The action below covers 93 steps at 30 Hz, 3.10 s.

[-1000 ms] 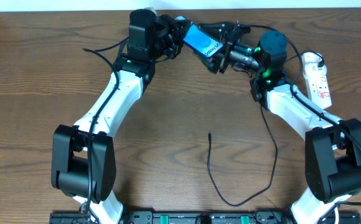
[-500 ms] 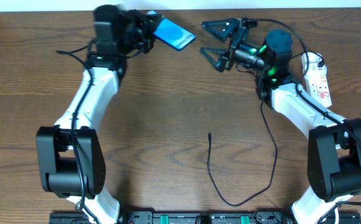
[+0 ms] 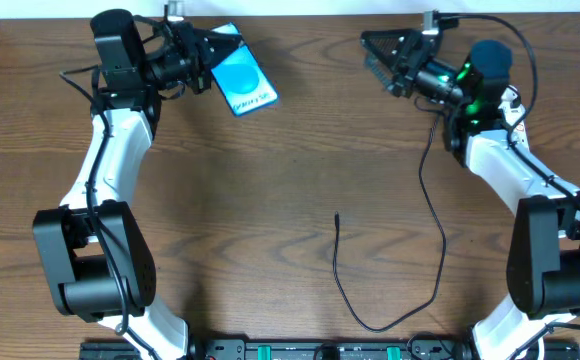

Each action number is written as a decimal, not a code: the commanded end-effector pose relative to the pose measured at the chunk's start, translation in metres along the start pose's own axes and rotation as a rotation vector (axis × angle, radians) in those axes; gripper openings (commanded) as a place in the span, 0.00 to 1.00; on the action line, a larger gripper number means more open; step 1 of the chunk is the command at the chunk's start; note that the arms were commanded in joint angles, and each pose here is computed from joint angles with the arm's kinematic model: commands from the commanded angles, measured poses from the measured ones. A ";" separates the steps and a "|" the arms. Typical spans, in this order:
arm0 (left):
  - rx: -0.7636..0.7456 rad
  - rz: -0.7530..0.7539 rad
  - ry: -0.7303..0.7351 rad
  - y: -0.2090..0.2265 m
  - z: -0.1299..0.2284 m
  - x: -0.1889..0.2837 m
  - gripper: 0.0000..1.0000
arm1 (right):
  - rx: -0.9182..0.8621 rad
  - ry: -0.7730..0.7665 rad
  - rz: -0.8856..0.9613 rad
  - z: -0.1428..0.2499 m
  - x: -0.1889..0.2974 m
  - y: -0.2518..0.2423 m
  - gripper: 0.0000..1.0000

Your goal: Plug charger to phone and switch on socket

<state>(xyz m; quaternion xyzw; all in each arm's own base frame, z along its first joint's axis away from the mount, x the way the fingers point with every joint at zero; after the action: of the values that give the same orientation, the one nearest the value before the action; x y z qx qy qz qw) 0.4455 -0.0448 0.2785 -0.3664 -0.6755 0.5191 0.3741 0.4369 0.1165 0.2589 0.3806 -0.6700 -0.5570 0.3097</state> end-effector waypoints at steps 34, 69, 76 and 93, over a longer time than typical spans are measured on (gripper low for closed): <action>-0.176 0.080 0.109 -0.015 0.011 0.002 0.08 | 0.267 0.150 1.197 0.087 -0.013 -0.017 0.99; -0.244 0.081 0.104 -0.014 0.011 0.002 0.07 | -0.136 0.616 1.385 0.233 0.015 -0.125 0.74; -0.244 0.081 0.104 -0.014 0.011 0.002 0.07 | -0.199 0.651 1.391 0.231 0.016 -0.138 0.70; -0.242 0.083 0.108 -0.013 0.012 0.002 0.07 | -0.121 0.593 1.370 0.222 0.007 -0.142 0.55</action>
<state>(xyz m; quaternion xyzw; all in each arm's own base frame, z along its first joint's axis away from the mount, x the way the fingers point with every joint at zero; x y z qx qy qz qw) 0.4368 -0.0498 0.2816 -0.4466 -0.6953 0.4413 0.3497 0.2666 0.2126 0.0797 -0.0020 -0.6020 -0.1605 0.7822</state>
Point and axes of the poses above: each gripper's point midway between its finger pads, its own x axis back along the fingers, its own y axis along the line the jaws close on, z = x × y, the point moved 8 cm from there along x, back along the fingers, and after that the axes turned 7 degrees about -x, right-handed, at the moved point
